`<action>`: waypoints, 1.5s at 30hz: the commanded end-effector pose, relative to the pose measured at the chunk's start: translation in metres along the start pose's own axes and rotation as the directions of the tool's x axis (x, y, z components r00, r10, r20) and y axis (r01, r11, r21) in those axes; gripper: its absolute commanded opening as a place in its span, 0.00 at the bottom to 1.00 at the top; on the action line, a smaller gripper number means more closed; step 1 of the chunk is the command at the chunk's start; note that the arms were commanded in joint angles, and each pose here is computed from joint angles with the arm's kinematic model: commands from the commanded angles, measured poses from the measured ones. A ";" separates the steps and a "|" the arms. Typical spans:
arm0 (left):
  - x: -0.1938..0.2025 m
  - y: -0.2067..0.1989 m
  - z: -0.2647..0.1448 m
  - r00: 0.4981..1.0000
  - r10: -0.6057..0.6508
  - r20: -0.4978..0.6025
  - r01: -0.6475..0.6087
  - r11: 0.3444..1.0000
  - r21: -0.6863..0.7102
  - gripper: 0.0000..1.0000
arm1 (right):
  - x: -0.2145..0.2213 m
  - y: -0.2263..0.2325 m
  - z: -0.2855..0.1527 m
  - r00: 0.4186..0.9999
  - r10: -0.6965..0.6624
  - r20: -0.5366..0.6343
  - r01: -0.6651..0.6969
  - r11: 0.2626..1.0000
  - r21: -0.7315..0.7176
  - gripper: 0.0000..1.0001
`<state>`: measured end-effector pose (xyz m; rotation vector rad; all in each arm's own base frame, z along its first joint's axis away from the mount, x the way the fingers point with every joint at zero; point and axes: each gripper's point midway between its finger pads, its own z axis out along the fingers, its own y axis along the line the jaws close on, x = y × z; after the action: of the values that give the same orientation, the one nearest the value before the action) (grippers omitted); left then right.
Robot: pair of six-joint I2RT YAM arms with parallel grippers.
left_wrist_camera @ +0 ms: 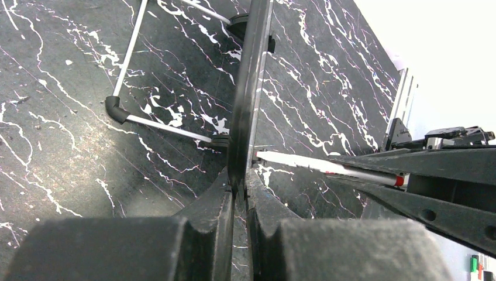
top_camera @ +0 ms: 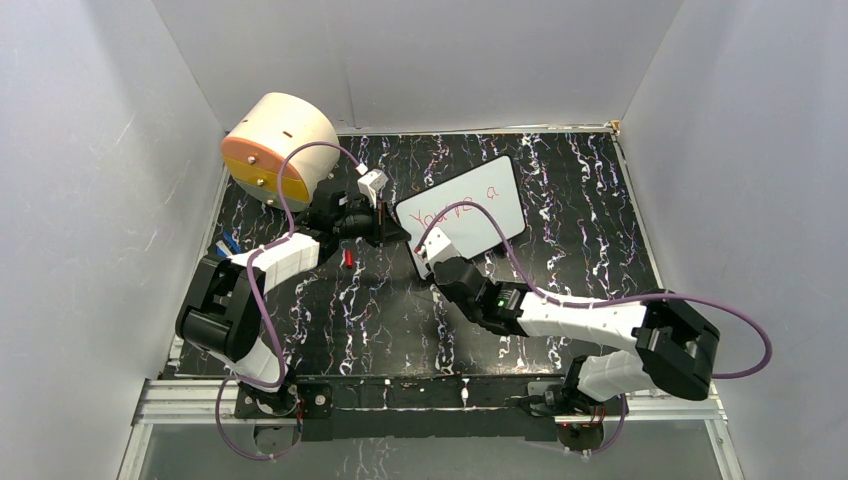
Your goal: Write a sentence on the whiteboard
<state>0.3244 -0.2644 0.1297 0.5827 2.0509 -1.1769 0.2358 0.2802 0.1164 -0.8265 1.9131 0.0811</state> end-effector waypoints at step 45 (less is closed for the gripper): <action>-0.007 -0.008 -0.003 0.999 0.040 0.003 -0.040 0.999 0.001 0.00 | 0.001 -0.010 0.006 0.992 0.125 0.003 -0.125 0.992 0.035 0.00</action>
<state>0.3244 -0.2645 0.1296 0.5831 2.0512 -1.1766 0.2458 0.2752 0.1192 -0.7062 1.9312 0.1078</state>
